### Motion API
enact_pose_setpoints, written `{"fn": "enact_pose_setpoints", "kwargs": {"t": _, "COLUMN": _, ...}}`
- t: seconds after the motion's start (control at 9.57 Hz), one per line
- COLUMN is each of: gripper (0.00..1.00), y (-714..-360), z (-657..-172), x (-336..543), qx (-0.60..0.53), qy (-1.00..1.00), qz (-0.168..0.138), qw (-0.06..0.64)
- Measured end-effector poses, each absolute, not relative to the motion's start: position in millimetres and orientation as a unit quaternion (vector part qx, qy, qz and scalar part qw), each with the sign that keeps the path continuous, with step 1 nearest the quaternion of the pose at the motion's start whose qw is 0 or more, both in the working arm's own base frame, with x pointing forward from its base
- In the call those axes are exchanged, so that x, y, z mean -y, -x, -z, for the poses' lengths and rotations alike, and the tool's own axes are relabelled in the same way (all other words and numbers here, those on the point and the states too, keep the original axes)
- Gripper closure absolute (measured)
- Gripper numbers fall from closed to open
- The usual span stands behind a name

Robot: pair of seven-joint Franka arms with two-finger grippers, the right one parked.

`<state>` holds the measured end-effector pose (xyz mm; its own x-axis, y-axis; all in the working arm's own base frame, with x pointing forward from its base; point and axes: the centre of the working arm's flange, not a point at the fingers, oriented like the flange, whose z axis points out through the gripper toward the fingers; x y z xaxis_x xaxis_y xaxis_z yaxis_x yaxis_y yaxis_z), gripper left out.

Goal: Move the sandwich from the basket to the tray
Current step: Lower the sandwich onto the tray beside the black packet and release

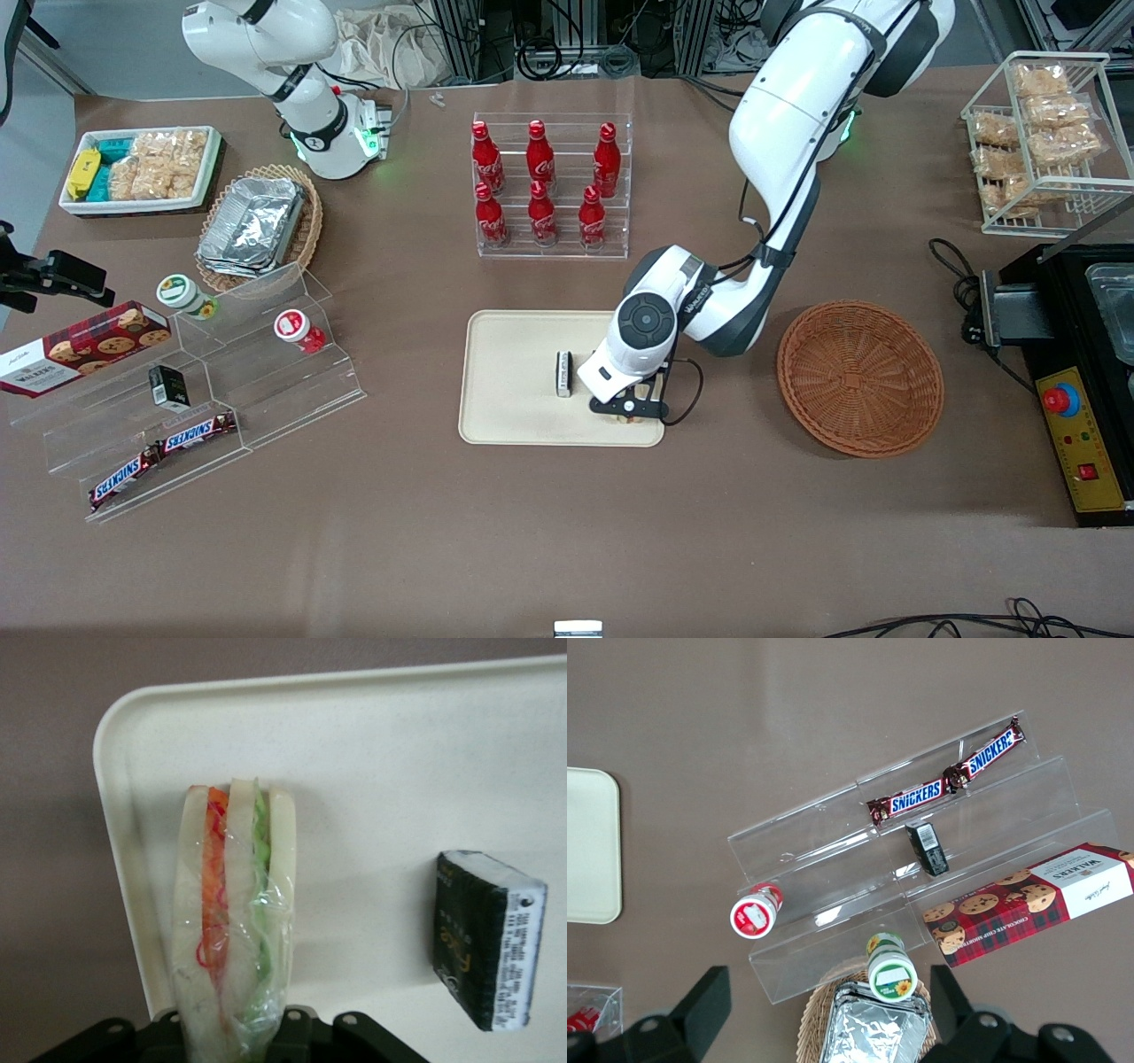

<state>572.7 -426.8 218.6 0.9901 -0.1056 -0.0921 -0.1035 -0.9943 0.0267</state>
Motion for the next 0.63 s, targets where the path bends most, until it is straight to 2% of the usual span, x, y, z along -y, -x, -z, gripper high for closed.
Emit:
{"fn": "enact_pose_setpoints", "kwargs": {"t": 0.42, "gripper": 0.11, "y": -574, "z": -221, "x": 426, "qx": 0.051, "qy": -0.998, "qz": 0.046, "qw": 0.011}}
{"fn": "enact_pose_setpoints", "kwargs": {"t": 0.52, "gripper": 0.0, "y": -577, "z": -231, "x": 425, "qx": 0.05, "qy": -0.998, "qz": 0.04, "qw": 0.014}}
{"fn": "enact_pose_setpoints", "kwargs": {"t": 0.63, "gripper": 0.0, "y": -582, "z": -254, "x": 425, "qx": 0.049, "qy": -0.998, "qz": 0.032, "qw": 0.017}}
